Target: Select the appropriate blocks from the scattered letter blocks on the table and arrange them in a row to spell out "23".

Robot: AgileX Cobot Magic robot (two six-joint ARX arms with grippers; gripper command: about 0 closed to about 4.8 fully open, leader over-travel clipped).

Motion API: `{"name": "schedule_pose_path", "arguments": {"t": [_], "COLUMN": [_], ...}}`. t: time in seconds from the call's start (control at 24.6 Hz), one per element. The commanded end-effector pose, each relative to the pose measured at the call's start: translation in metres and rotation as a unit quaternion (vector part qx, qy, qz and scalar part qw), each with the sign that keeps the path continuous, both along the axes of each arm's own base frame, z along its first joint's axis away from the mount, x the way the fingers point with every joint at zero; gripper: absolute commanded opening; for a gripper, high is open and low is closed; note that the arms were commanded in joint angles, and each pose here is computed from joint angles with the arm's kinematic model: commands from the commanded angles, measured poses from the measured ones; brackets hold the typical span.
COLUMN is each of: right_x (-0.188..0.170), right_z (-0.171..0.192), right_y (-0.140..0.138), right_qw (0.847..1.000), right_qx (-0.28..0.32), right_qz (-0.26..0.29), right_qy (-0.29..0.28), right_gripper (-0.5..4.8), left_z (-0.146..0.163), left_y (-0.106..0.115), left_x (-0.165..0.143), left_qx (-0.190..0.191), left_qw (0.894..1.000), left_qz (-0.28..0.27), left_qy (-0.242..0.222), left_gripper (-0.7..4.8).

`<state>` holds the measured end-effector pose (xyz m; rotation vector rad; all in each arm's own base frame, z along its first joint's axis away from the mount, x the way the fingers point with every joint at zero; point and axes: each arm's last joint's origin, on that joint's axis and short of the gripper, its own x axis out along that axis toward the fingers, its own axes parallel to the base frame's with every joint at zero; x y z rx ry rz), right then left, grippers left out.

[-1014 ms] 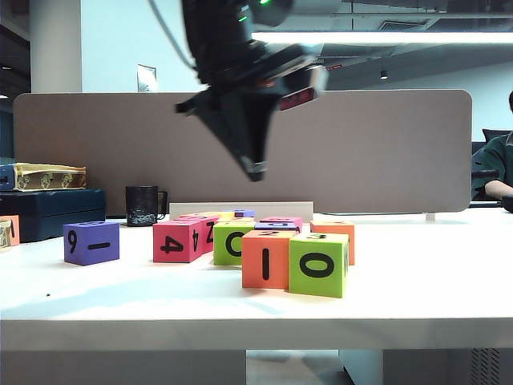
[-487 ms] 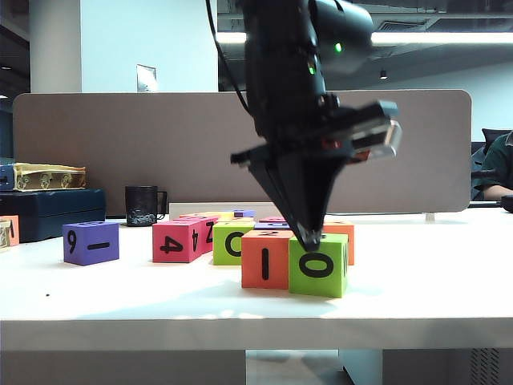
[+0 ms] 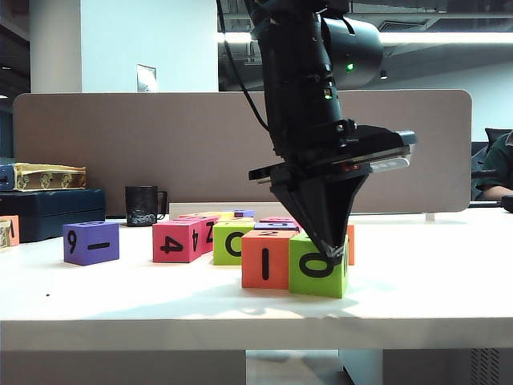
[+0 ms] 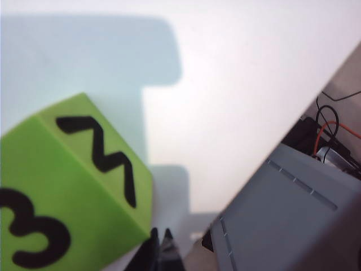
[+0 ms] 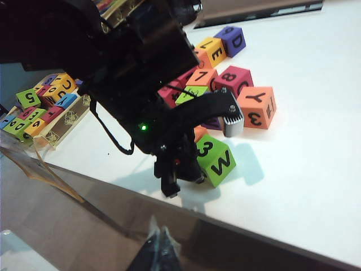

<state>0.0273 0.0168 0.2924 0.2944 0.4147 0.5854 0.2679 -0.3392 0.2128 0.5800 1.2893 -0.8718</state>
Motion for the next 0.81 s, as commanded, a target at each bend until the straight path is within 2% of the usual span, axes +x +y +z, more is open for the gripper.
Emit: {"name": "schedule_pose_path", "arguments": {"t": [0.04, 0.37, 0.53, 0.65, 0.81], "right_x": [0.0, 0.0, 0.0, 0.0, 0.0], "right_z": [0.001, 0.001, 0.001, 0.001, 0.001], "right_y": [0.0, 0.0, 0.0, 0.0, 0.0], "right_qw": [1.0, 1.0, 1.0, 1.0, 1.0], "right_qx": [0.001, 0.001, 0.001, 0.0, 0.0], "right_qz": [0.002, 0.002, 0.002, 0.002, 0.001], "right_qy": [-0.003, -0.004, -0.004, -0.005, -0.005], "right_gripper": [-0.01, -0.01, -0.01, -0.01, -0.01], "left_z": [-0.001, -0.003, -0.003, -0.003, 0.0], "left_y": [-0.003, -0.01, -0.009, -0.009, -0.016], "left_x": [0.001, 0.008, 0.009, 0.008, -0.006], "left_qx": [-0.008, -0.021, -0.01, -0.009, -0.015], "left_qw": [1.0, 0.998, 0.997, 0.997, 0.999], "left_qz": [0.002, 0.031, 0.045, 0.043, 0.01], "left_qy": [-0.006, -0.049, -0.067, -0.059, -0.042], "left_gripper": [-0.06, -0.06, -0.06, -0.06, -0.06]}}
